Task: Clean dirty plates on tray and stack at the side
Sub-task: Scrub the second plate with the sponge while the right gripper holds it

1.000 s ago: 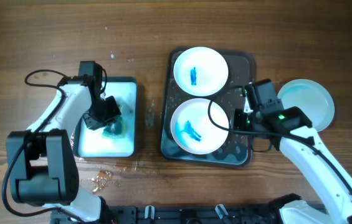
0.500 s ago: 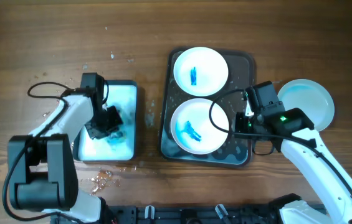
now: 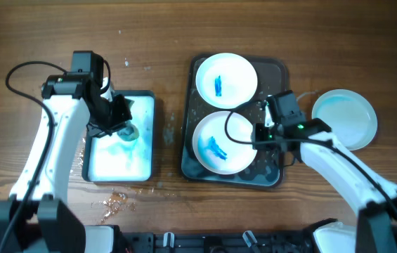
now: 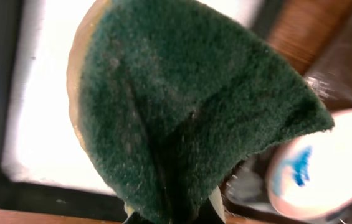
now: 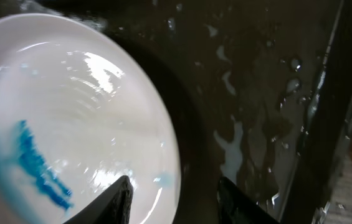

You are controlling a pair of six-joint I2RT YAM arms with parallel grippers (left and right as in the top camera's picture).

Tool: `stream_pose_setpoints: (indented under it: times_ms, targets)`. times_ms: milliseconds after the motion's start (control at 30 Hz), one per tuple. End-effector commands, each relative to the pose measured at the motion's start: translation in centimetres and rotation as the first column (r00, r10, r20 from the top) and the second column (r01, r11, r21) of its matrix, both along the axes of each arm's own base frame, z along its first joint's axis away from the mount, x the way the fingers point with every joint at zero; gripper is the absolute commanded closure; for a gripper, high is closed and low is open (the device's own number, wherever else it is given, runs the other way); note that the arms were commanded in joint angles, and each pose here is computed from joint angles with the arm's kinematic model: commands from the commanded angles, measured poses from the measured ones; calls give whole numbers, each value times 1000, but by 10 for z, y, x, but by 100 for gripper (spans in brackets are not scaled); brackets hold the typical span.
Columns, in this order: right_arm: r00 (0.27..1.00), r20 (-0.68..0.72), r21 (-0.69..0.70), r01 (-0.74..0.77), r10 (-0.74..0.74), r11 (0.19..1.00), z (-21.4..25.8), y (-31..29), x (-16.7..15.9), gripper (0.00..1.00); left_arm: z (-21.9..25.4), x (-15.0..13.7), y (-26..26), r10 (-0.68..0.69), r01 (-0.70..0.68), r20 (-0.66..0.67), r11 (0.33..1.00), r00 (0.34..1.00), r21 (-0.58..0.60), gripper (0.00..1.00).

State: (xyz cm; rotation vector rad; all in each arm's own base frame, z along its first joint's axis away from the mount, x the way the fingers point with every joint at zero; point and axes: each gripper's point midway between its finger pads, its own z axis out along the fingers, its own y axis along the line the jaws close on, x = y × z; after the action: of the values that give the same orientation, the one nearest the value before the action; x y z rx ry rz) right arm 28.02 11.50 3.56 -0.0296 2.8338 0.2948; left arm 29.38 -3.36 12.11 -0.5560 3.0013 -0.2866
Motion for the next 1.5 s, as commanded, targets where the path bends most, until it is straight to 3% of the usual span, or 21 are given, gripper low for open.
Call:
stream_pose_setpoints:
  times_ms: [0,67,133,333,467,633,733,833,900,933,1000,1067,1133,1167,1200,1367,1467]
  targets:
    - [999,-50,-37,-7,6,999,-28,-2,0,64,28,-2,-36,-116,123,98,990,988,-65,96]
    - [997,-79,-30,-9,6,999,-38,0,-2,74,30,-2,-50,-139,148,111,987,984,-70,96]
    - [994,-107,-41,27,-32,999,-45,-3,-4,96,29,1,-69,-139,150,121,985,983,-88,96]
    - [984,-133,-33,118,-121,992,-47,-4,-6,96,-3,6,-175,-174,195,125,963,977,-188,96]
    - [982,-151,-43,112,-117,993,-48,-6,-11,95,-51,-7,-241,-202,202,30,941,979,-272,96]
    - [981,-153,-43,113,-118,993,-48,-6,-11,96,-110,-25,-264,-219,182,-109,943,970,-279,96]
    - [981,-154,-44,113,-118,993,-48,-6,-12,96,-139,-37,-248,-254,217,-179,955,951,-201,96]
    - [981,-158,-42,111,-116,993,-48,-6,-13,96,-151,-34,-172,-208,245,-194,950,959,191,96]
    - [981,-157,-42,111,-117,993,-48,-6,-12,96,-145,-24,-131,-216,273,-187,883,958,382,96]
    - [981,-157,-41,112,-117,993,-48,-6,-12,96,-145,-22,-125,-237,296,-193,869,952,396,96]
    - [981,-157,-41,112,-117,993,-48,-6,-12,96,-146,-19,-128,-279,334,-196,869,940,364,96]
    - [981,-157,-41,112,-117,993,-48,-6,-12,96,-150,-20,-153,-344,381,-178,890,922,250,96]
    - [980,-158,-42,112,-118,993,-48,-6,-12,96,-150,-26,-198,-393,402,-144,915,908,40,96]
    - [980,-158,-41,113,-118,993,-48,-6,-12,96,-142,-36,-246,-453,432,-92,883,887,-181,96]
    - [980,-160,-37,116,-121,993,-48,-5,-13,96,-133,-46,-283,-504,469,-28,822,863,-324,96]
    - [979,-165,-27,117,-120,993,-48,-3,-13,96,-130,-70,-312,-535,490,-16,785,845,-380,96]
    - [979,-165,-27,116,-119,993,-48,-3,-13,96,-135,-73,-300,-522,471,-64,811,851,-346,96]
